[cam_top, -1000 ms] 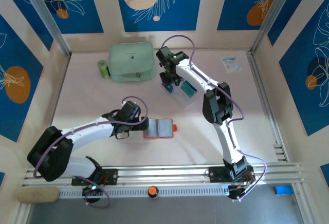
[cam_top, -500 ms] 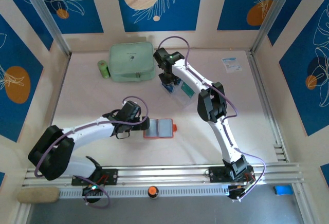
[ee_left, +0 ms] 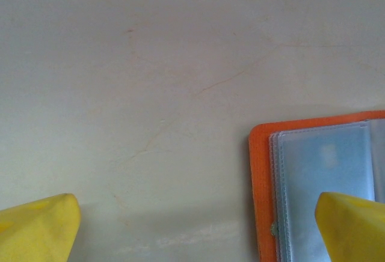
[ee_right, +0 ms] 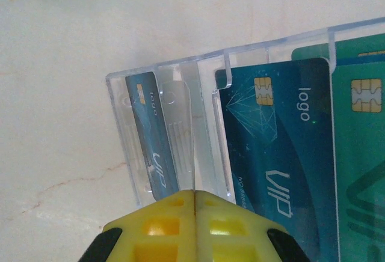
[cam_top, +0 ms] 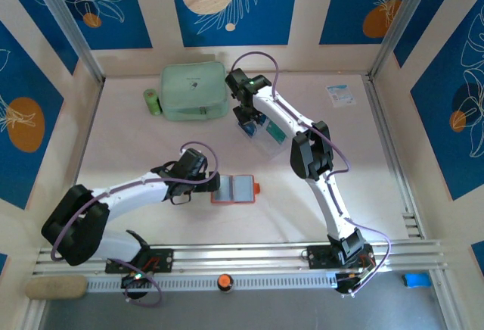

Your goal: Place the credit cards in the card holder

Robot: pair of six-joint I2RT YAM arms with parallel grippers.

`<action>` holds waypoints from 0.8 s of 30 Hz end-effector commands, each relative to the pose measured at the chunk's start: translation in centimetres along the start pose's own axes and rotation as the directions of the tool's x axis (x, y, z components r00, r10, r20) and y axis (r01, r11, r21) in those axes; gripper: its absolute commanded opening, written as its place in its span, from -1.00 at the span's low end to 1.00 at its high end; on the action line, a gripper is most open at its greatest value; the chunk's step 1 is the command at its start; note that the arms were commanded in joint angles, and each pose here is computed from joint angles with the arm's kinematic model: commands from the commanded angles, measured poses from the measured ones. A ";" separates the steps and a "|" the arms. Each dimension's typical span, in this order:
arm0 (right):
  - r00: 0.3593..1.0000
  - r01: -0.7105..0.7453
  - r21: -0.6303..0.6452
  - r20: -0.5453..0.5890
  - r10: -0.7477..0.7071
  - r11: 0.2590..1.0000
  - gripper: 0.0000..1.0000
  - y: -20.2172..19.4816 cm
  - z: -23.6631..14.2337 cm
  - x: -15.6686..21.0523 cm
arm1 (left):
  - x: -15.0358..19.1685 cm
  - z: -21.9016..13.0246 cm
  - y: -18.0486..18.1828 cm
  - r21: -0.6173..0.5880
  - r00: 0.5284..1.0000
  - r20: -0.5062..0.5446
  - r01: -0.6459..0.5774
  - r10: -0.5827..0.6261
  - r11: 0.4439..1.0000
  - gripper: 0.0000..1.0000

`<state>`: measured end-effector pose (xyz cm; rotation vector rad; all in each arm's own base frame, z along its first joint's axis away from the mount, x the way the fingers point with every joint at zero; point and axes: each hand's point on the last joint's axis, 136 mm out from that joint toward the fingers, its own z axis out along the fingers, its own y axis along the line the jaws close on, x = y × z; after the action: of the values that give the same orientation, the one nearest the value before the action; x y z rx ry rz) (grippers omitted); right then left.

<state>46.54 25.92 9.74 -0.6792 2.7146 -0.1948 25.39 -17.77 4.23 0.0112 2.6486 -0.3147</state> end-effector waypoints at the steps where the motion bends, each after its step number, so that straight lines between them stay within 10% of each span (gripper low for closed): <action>1: 0.998 0.039 0.025 0.048 -0.040 0.999 -1.00 -0.2 -2.1 -0.9 | -0.3 -0.1 -0.2 0.017 1.000 0.003 0.015 -0.015 1.000 1.00; 15: 0.955 0.043 0.053 0.291 -0.057 0.998 -1.00 0.6 -13.5 -2.6 | -0.9 -0.4 -0.5 0.014 1.000 0.012 -0.013 0.012 1.000 1.00; 24: 0.872 -0.206 -0.481 0.305 0.383 0.852 -1.00 3.7 -17.6 2.6 | -1.1 -1.0 -0.9 -0.010 0.997 0.000 -0.082 0.082 0.997 1.00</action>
<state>37.80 27.32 24.67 -0.5188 2.4233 0.2157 26.01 -18.34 5.43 0.0627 2.6311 -0.3129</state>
